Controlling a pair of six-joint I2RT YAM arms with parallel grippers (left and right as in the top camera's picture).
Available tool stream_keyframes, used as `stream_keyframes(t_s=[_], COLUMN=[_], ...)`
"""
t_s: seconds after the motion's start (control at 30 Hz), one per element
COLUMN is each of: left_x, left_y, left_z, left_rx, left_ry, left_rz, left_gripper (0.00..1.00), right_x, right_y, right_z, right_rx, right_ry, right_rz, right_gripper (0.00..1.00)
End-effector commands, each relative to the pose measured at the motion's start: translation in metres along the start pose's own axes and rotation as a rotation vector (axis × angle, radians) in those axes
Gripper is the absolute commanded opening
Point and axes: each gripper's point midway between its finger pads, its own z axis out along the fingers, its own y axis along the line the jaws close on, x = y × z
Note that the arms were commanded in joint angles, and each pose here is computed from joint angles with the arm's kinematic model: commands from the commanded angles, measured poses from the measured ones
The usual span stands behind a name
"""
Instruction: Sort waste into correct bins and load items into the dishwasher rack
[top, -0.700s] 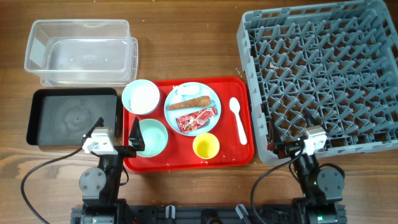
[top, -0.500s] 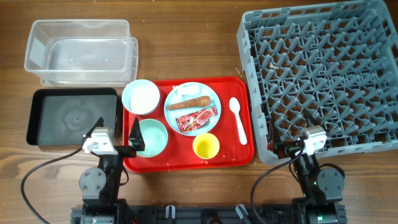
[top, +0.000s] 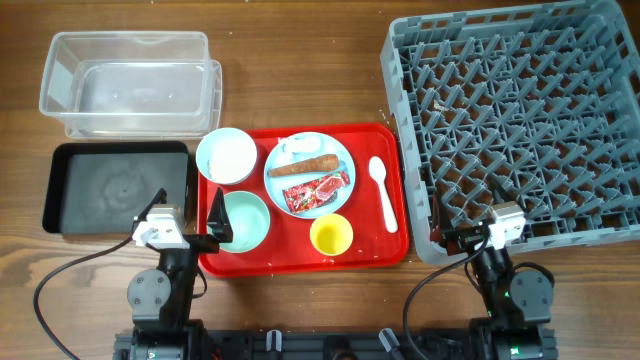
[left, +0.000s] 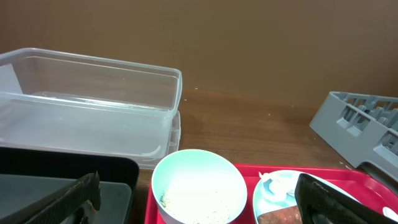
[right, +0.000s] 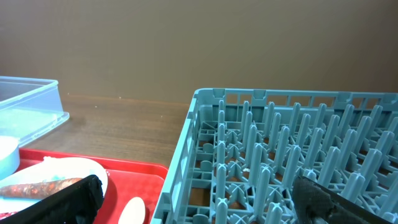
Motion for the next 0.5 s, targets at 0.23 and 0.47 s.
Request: stream_keyframes(t_s=[0.23, 0.47], left_x=[0.0019, 0.0018], left_y=[-0.0005, -0.0005], left_z=[-0.0001, -0.0001], left_rx=[0.006, 0.006], left_ry=[0.003, 0.003], left_rz=[0.02, 0.02], left_gripper=[1.0, 1.0], right_x=[-0.0007, -0.0007], right_y=[-0.001, -0.0011], right_z=[0.0001, 0.0001], right_rx=[0.008, 0.009], right_ry=[-0.004, -0.004], right_rz=[0.012, 0.035], right_gripper=[1.0, 1.0])
